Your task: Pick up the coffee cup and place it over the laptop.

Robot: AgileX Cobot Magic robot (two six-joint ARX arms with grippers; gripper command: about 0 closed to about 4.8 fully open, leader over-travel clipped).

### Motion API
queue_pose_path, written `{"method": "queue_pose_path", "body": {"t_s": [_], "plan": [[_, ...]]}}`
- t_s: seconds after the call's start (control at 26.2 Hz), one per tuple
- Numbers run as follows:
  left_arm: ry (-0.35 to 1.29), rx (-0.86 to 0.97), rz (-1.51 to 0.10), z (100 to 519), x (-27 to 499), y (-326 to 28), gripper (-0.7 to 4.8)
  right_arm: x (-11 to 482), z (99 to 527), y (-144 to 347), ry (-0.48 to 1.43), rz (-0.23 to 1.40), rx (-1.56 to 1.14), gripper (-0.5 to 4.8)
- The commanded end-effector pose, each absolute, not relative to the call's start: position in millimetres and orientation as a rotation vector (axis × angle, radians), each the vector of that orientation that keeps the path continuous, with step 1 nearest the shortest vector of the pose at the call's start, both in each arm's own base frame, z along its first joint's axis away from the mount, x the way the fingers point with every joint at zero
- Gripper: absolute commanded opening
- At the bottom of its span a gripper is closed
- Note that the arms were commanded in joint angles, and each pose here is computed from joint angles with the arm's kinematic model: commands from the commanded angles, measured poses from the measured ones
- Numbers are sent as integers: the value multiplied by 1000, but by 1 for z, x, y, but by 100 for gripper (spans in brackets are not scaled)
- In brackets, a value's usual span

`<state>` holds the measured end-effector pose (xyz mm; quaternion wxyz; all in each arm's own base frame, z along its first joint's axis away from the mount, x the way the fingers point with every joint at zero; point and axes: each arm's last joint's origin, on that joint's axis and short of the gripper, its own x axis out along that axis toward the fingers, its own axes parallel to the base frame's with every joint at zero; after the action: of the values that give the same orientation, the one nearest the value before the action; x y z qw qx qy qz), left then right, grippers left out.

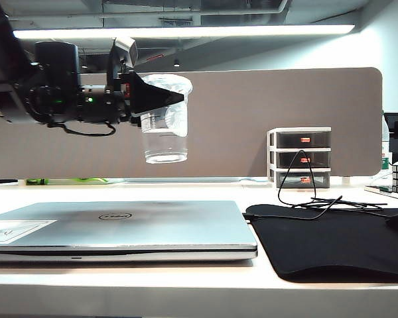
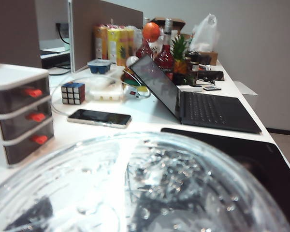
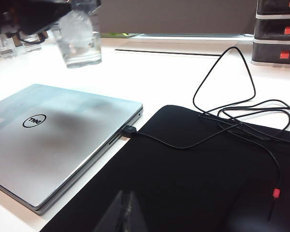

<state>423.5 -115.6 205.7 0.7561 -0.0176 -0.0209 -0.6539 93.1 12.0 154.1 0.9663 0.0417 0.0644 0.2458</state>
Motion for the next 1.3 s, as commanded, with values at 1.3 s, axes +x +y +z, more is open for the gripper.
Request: {"method": "queue_pose_path", "body": {"t_s": [1.3], "plan": [[-110,80,-1166,155,286,-79,395,93,155,14,97,561,54,-6]]}}
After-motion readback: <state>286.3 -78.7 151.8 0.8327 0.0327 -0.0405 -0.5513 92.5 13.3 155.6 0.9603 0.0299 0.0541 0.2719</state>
